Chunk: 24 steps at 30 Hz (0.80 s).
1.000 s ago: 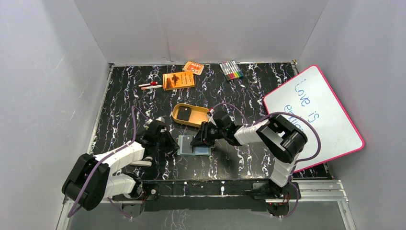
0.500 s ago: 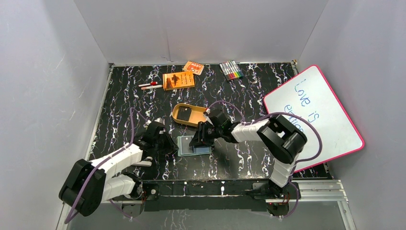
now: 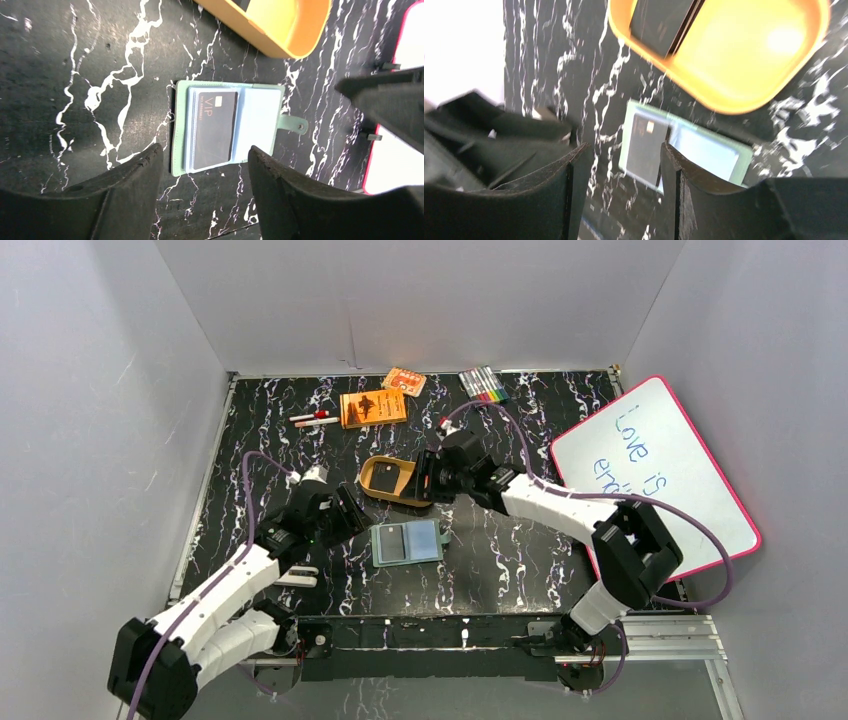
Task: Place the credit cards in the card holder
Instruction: Pick up the credit card from the storage box.
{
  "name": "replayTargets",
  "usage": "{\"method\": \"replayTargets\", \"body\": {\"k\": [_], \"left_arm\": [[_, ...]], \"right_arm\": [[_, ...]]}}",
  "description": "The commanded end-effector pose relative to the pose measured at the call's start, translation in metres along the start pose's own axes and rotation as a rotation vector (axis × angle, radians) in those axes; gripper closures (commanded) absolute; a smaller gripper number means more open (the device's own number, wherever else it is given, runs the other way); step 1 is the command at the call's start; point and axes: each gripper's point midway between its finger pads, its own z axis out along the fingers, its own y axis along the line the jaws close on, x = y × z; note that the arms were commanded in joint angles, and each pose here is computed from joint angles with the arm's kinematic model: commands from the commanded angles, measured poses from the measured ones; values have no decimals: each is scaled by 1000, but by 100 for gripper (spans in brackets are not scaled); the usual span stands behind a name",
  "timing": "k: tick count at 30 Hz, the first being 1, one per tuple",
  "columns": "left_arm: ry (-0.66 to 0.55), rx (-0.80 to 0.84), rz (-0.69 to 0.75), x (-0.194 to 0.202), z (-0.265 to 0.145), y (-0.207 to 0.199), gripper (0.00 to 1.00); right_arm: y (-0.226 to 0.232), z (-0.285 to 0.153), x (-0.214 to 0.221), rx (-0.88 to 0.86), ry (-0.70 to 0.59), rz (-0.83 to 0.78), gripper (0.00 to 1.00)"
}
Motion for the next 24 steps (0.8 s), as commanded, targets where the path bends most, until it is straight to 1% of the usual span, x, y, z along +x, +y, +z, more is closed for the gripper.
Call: {"method": "replayTargets", "body": {"k": [1, 4, 8, 16, 24], "left_arm": [[-111, -38, 2, -22, -26, 4, 38], [-155, -40, -11, -28, -37, 7, 36], [-149, -31, -17, -23, -42, 9, 36], [-132, -22, -29, -16, -43, 12, 36], [-123, -22, -28, -15, -41, 11, 35]], "right_arm": [[-13, 17, -51, 118, -143, -1, 40], [-16, 38, -71, 129, -165, 59, 41], [-16, 67, -83, 91, -174, 118, 42], [-34, 98, -80, 130, -157, 159, 40], [-40, 112, -72, 126, -130, 187, 43]]}}
